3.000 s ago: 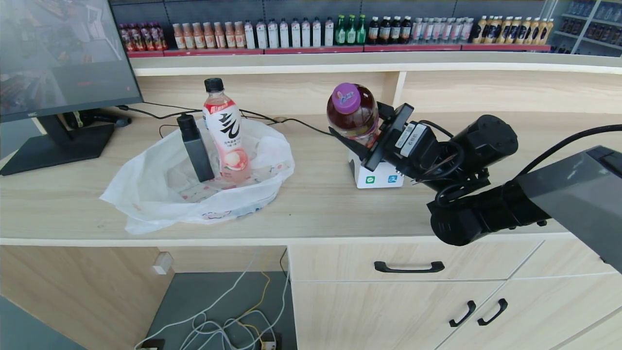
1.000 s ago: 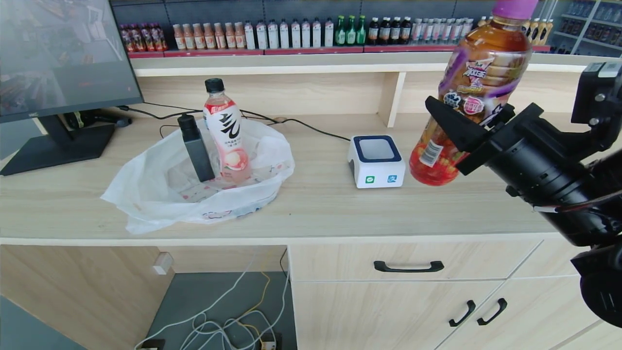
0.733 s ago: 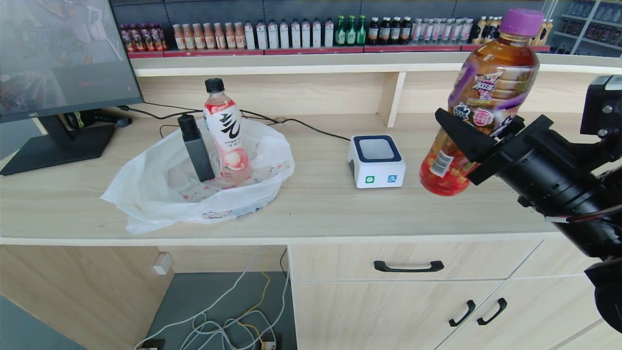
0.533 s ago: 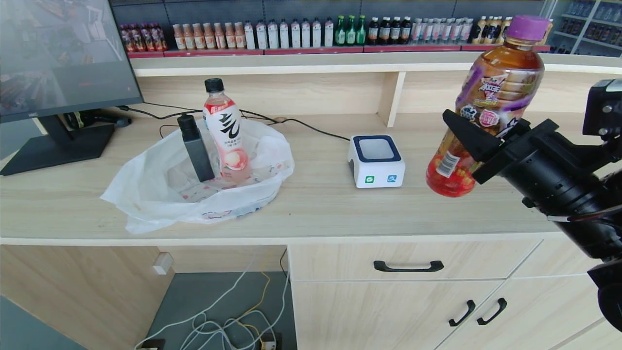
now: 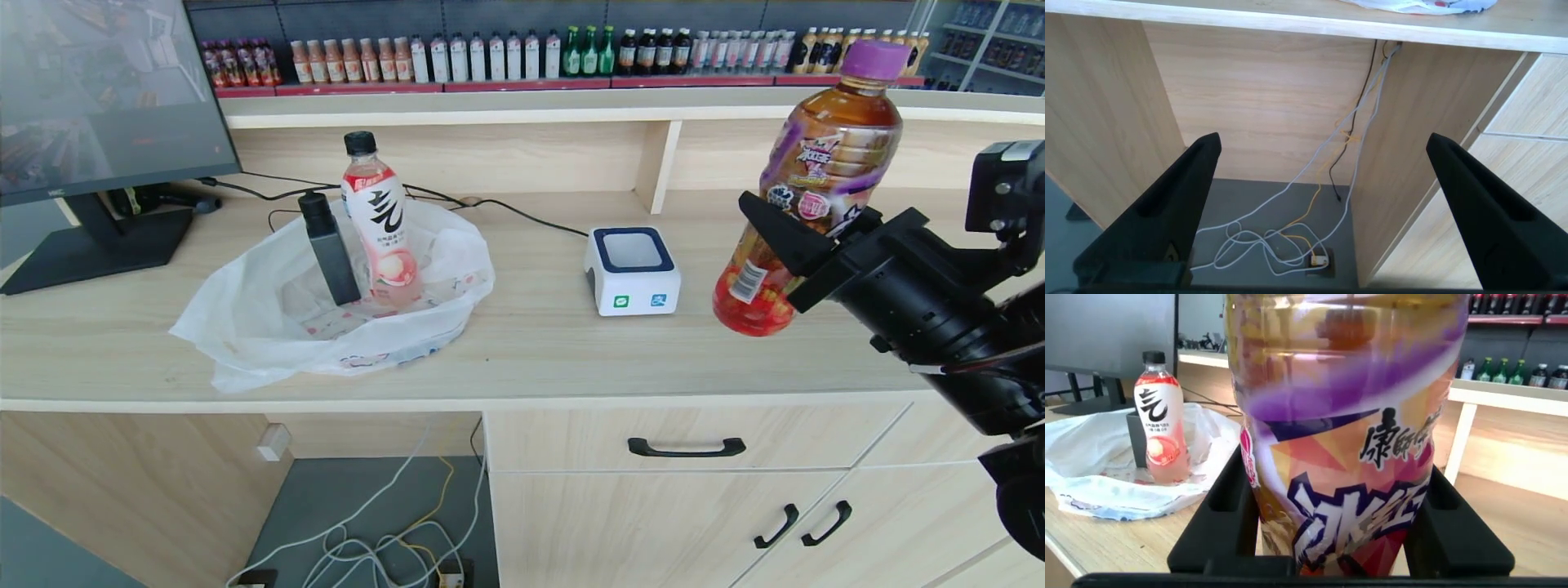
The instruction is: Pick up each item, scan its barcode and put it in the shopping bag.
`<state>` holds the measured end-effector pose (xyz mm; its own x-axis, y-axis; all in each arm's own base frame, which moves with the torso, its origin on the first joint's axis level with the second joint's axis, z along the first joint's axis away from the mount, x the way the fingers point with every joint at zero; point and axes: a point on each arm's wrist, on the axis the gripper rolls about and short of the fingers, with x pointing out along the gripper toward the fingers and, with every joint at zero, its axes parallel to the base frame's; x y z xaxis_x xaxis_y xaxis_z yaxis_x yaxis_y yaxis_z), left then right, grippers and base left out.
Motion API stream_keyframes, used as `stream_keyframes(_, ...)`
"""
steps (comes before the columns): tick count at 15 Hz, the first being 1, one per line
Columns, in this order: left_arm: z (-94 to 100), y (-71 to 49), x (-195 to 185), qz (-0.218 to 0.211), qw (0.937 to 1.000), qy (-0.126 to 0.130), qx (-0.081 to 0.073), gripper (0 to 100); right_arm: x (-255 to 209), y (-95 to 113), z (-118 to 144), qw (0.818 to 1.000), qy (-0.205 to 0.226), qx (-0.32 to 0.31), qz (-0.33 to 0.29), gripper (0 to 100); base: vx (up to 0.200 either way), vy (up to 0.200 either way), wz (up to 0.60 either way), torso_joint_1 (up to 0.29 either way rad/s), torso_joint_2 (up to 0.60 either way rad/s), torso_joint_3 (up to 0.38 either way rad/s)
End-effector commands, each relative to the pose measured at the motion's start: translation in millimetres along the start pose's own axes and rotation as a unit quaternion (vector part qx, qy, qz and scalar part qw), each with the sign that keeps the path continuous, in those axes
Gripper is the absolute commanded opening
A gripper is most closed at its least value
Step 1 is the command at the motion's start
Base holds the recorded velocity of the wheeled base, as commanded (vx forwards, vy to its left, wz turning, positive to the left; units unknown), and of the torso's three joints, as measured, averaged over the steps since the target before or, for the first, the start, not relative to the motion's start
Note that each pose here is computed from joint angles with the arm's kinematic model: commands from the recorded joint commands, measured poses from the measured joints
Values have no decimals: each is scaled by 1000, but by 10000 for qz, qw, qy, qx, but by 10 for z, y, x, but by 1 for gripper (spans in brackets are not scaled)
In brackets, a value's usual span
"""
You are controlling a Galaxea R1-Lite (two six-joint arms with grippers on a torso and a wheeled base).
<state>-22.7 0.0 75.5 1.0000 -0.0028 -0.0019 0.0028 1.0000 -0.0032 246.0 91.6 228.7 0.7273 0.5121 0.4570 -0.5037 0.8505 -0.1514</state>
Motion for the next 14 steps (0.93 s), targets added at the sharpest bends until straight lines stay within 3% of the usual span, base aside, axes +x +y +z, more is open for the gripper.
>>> stream_keyframes(1, 0, 0, 0, 6, 10000, -2, 1, 100, -7, -4, -47, 10000, 83, 30, -6, 0, 0, 0, 0, 0, 0, 0)
stream_keyframes(3, 0, 0, 0, 6, 10000, -2, -7, 100, 4, -10, -73, 9999, 113, 41, -12, 0, 0, 0, 0, 0, 0, 0)
stream_keyframes(9, 0, 0, 0, 6, 10000, -2, -7, 100, 1, -7, -240, 9992, 389, 131, -9, 0, 0, 200, 0, 1, 3, 5)
stream_keyframes(14, 0, 0, 0, 6, 10000, -2, -7, 100, 36, -17, -220, 9994, 315, 120, -12, 0, 0, 200, 0, 3, 0, 2)
